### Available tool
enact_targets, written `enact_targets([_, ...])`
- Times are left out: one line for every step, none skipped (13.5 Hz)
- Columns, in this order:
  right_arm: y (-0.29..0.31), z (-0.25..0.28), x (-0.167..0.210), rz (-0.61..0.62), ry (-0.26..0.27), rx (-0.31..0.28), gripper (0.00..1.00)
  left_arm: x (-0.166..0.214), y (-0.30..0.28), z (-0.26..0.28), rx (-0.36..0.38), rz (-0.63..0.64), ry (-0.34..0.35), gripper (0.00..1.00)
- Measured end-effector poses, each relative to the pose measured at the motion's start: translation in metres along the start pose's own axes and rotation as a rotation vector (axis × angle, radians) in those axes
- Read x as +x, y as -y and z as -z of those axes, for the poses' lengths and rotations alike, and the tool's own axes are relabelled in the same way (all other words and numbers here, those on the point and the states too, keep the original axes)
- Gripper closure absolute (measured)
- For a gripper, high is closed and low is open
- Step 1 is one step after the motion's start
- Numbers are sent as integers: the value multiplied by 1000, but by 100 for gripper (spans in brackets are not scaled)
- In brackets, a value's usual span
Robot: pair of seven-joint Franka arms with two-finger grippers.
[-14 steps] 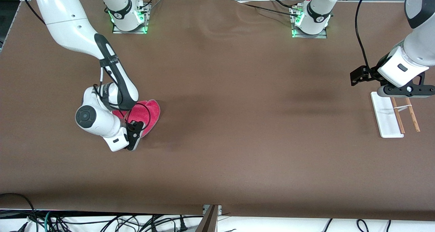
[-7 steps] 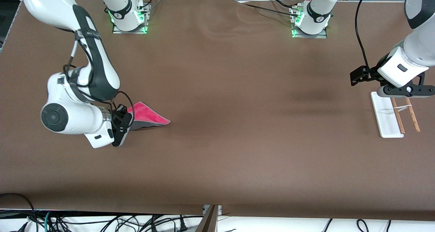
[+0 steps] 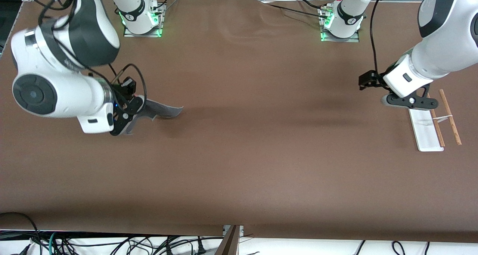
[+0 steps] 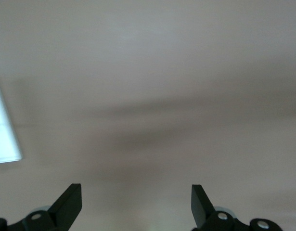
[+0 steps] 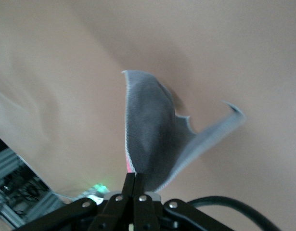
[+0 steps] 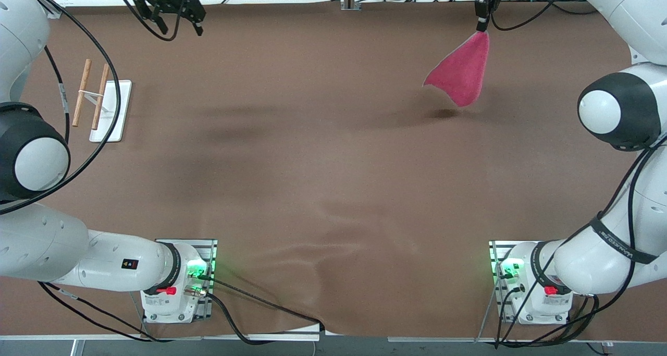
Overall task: Pass towel and hang on rack
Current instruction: 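Lift the towel with the right gripper while the left gripper approaches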
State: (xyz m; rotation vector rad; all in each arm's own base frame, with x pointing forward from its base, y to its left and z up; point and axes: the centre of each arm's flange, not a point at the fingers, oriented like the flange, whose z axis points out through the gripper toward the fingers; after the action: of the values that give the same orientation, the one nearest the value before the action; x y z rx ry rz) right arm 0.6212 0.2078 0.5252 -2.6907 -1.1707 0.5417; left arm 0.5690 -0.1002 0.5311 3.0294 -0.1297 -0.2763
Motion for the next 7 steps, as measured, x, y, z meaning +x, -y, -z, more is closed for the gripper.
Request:
enact_targets([20,9,0,-50,-16,29,99,1,1,1,-63,-1,2,0])
enact_targets([40,17,1,-101,-36,64,99,1,5,3,-122,-7,0,0])
enact_targets([56,21,4,-143,-51,99,99,1,7,5,-174,-14,-3,0])
enact_targets([73,24,9,-179,-63,136,99,2,5,6,-232,-18,0,0])
enact_targets([90,27,15,-207,-72,171,99,3,0,4,-295,-27,7,0])
enact_targets([109,28,22,-231,-78,199,99,7,-8,-1,-366,-44,17,0])
enact_targets([129,28,31,-239,-89,212,99,12,-17,-9,-423,-71,30,0])
